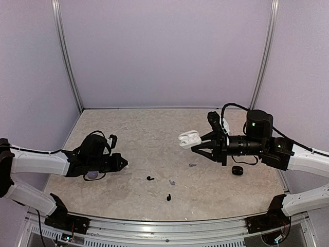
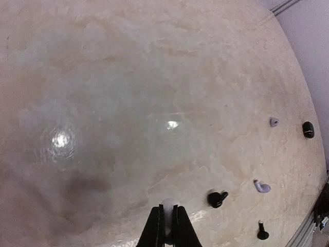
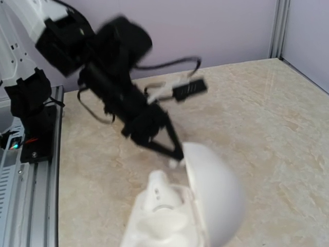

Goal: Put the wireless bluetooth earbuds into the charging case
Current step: Pick up the right earbud from the center of the board, then insert the right earbud into the right side groove of the charging case.

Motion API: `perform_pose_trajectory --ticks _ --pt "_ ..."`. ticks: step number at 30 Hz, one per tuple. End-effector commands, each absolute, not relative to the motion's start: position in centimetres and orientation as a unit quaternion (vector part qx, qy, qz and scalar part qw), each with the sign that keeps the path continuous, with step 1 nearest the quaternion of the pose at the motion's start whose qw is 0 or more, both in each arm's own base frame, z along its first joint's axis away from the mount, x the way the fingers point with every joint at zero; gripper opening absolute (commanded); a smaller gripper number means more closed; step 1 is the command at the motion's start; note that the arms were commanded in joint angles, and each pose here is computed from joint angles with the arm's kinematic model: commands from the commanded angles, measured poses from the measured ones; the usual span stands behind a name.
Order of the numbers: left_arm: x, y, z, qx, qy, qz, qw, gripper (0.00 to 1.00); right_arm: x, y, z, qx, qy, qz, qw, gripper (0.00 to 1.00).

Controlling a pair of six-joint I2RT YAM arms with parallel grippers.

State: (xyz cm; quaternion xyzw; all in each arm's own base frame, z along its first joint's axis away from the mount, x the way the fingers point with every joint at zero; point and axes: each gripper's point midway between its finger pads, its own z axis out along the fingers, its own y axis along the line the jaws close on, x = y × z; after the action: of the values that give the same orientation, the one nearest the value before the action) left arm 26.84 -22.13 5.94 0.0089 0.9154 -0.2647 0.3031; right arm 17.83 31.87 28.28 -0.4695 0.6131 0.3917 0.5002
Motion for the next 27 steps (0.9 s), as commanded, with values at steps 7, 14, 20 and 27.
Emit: perform_pose_trajectory --ticks 7,14,20,27 --pt "22.1 -30.0 30.4 0.293 0.702 -0.405 0.507 0.00 16.0 32.8 28.9 -0.506 0.573 0.435 0.476 0.00" --pt "14.9 -35.6 35.8 0.420 0.601 -0.449 0.511 0.00 14.7 33.8 29.2 -0.531 0.545 0.467 0.450 0.00" --pt "12.3 -39.7 35.7 0.476 0.581 -0.435 0.496 0.00 13.8 34.6 29.2 -0.547 0.536 0.480 0.428 0.00" --pt "12.4 -41.9 33.7 0.507 0.590 -0.405 0.481 0.00 12.5 35.6 28.9 -0.562 0.532 0.489 0.404 0.00"
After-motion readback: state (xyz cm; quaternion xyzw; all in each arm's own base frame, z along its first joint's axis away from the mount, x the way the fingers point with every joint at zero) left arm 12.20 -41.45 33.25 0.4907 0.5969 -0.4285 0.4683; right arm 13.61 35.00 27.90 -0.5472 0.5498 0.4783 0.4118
